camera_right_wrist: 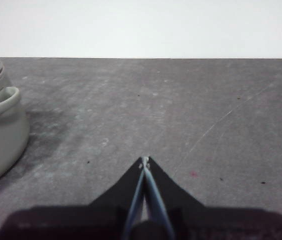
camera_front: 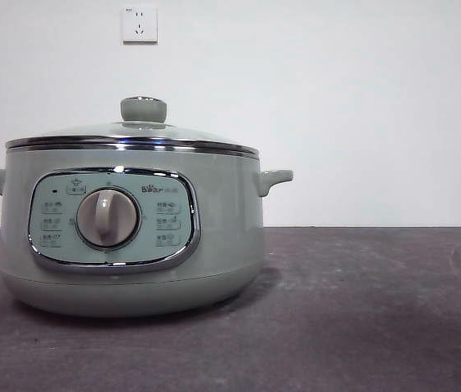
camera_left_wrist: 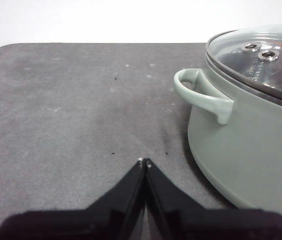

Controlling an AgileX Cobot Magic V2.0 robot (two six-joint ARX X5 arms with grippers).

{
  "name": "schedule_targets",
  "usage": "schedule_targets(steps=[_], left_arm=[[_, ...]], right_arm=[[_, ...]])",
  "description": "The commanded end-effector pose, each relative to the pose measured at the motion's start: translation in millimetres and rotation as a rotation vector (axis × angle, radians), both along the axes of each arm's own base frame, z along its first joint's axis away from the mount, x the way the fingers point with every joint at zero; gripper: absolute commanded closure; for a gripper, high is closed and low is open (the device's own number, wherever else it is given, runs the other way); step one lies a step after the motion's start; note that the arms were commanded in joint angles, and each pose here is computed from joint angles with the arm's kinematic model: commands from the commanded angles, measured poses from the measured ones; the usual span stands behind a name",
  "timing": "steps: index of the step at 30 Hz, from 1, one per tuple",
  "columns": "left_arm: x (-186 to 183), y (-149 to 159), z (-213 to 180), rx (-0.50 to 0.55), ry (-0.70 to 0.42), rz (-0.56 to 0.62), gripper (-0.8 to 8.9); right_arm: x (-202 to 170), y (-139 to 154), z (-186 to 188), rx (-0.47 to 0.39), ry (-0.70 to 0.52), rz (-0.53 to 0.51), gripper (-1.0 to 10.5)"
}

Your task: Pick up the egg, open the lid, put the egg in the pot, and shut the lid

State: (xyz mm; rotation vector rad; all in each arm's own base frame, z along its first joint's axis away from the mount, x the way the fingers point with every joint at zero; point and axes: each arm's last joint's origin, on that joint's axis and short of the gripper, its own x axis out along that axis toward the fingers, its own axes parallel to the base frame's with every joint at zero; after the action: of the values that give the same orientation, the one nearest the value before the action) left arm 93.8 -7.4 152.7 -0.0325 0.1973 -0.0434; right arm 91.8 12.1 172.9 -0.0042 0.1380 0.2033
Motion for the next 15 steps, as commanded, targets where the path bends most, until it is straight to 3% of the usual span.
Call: schedule_targets(steps=[1,15], left_arm=[[1,0,-4,-0.005,0.011,0.007,8.17],[1,0,-4,-0.005,0.010,0.007,8.16]], right_arm=[[1,0,-9,0.030,-0.001,-0.006,9.5],[4,0,-25,0.068,0.059,-0.012,9.5]])
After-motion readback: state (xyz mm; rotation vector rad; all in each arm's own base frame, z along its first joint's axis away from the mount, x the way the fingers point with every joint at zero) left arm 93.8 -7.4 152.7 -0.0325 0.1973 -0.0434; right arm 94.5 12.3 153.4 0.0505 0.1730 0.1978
